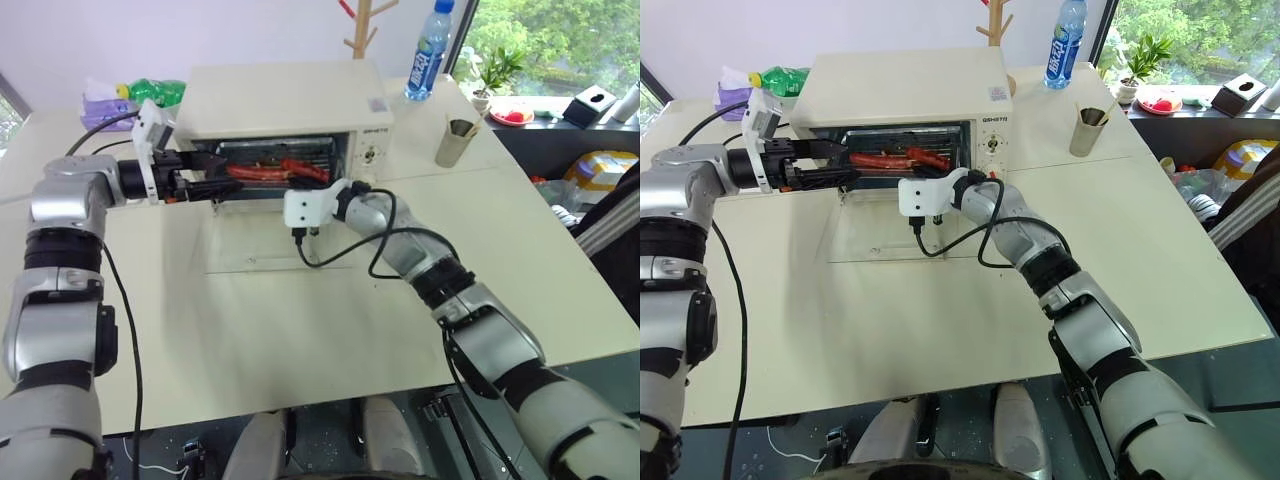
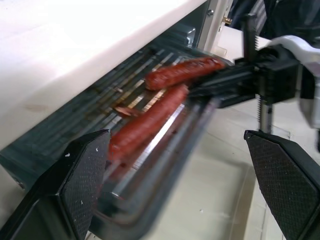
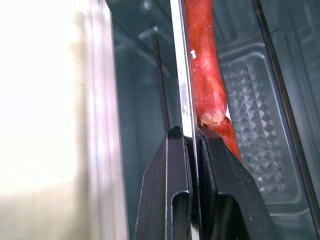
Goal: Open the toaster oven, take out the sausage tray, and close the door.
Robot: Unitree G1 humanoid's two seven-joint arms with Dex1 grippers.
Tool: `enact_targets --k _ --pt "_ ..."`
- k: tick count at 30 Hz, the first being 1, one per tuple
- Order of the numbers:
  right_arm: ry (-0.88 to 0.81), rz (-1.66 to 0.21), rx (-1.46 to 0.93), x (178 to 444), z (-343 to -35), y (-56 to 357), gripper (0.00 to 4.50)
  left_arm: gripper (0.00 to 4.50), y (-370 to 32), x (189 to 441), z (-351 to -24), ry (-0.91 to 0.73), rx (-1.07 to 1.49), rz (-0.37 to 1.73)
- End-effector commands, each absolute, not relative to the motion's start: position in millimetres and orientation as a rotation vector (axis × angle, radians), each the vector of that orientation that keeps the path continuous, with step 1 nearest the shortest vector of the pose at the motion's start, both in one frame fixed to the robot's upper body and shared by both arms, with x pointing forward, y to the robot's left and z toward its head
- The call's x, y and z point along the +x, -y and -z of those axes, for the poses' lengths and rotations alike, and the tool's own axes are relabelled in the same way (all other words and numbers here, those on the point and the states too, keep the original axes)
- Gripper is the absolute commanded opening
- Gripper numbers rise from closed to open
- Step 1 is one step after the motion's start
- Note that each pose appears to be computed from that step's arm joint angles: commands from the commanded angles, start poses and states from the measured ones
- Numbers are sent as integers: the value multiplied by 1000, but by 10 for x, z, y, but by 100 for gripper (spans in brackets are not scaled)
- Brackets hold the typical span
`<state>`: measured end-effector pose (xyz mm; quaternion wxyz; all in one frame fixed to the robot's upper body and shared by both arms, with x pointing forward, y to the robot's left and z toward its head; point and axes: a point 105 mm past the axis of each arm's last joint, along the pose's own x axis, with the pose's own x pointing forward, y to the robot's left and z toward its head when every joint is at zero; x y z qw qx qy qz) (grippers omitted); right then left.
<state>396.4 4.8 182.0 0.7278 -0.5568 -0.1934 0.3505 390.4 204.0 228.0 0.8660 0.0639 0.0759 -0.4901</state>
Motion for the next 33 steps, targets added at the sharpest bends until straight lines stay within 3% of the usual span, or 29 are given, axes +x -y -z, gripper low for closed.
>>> enact_targets --k 1,14,20,27,33 --pt "478 -797 -1158 3759 -1968 -14 5 450 -2067 3918 -2429 -118 167 1018" --pt "490 -831 -1247 3413 -1843 305 5 450 -2035 3938 -2446 -135 169 1045" --pt "591 -814 -1381 3292 -1806 433 5 450 -2125 3862 -2466 -146 130 1041" --pt "737 -717 -1494 3308 -1830 500 5 450 -2267 3741 -2461 -154 97 994" --pt "728 -698 -1473 3347 -1787 534 5 450 -2363 3610 -2434 -166 47 954"
